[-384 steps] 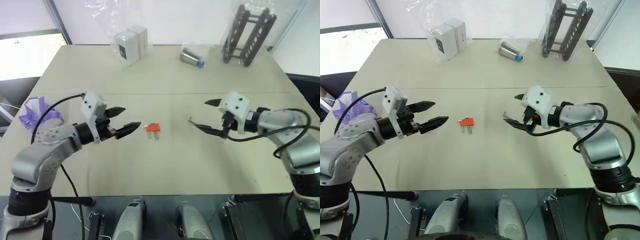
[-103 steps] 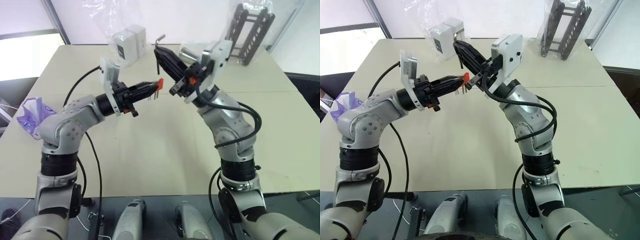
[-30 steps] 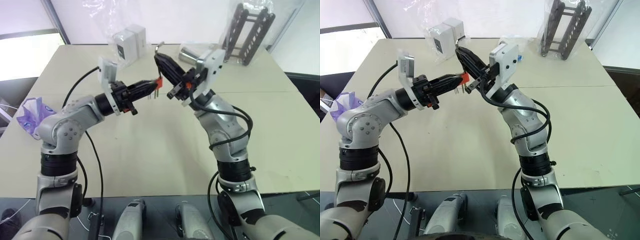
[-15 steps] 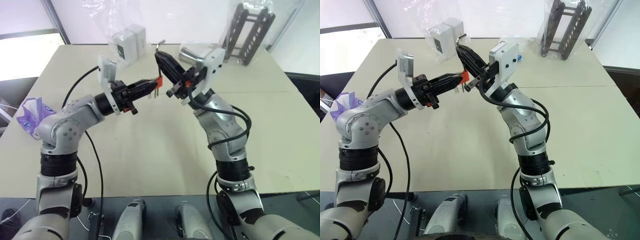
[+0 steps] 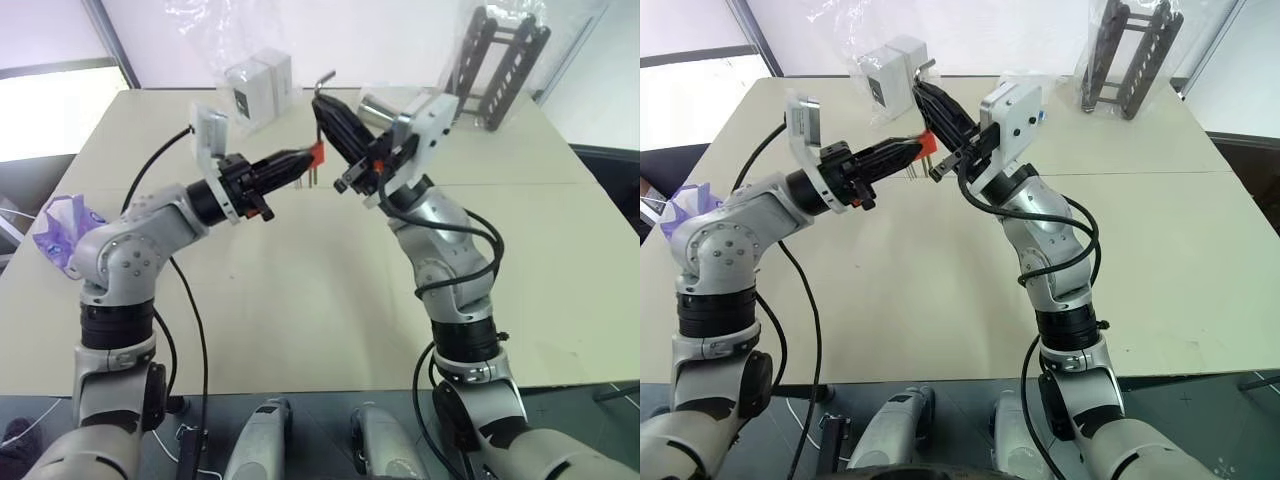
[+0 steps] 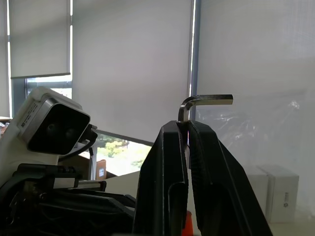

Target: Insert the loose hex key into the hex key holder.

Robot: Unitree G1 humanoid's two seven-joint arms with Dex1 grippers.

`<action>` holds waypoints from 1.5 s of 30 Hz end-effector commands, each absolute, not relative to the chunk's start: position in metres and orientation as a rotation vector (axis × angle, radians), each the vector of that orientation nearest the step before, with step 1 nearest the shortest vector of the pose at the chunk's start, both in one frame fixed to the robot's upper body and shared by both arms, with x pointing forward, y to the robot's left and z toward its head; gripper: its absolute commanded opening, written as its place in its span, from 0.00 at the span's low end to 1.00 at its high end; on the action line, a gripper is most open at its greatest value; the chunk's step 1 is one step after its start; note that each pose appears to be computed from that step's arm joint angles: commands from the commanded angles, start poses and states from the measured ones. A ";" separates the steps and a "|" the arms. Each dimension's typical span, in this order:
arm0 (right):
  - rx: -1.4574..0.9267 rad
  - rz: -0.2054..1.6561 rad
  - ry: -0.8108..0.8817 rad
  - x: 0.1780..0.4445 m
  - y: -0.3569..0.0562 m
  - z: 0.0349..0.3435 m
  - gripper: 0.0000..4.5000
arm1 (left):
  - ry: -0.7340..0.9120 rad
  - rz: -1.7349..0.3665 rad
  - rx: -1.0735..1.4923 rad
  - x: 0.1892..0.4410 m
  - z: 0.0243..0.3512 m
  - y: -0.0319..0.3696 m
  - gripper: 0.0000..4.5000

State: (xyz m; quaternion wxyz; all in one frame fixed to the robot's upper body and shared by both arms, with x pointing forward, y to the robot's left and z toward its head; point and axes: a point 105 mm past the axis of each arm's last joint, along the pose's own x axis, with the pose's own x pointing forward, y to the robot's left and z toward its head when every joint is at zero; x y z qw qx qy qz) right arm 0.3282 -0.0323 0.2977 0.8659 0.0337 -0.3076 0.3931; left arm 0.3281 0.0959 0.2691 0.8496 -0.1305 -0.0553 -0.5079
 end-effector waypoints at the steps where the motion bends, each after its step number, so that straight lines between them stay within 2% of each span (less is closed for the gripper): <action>1: 0.053 0.806 -0.698 0.325 -0.035 0.309 0.02 | -0.199 -1.088 -0.277 0.322 0.290 0.099 0.03; 15: -0.017 0.861 -0.649 0.322 -0.027 0.291 0.02 | -0.197 -1.089 -0.273 0.322 0.288 0.097 0.03; 16: -0.025 0.865 -0.647 0.322 -0.027 0.290 0.16 | -0.196 -1.089 -0.273 0.322 0.288 0.097 0.03; 17: -0.030 0.866 -0.646 0.321 -0.027 0.289 0.24 | -0.196 -1.089 -0.274 0.322 0.287 0.097 0.03; 22: -0.056 0.874 -0.601 0.316 -0.039 0.278 0.79 | -0.190 -1.088 -0.272 0.321 0.286 0.096 0.03; 31: -0.135 0.814 -0.428 0.305 -0.093 0.246 0.79 | -0.135 -1.081 -0.288 0.321 0.273 0.094 0.03; 36: -0.203 0.700 -0.391 0.305 -0.129 0.251 0.79 | 0.042 -1.168 -0.417 0.315 0.235 0.073 0.03; 45: -0.245 0.626 -0.374 0.297 -0.147 0.255 0.79 | 0.292 -1.261 -0.663 0.314 0.190 0.026 0.03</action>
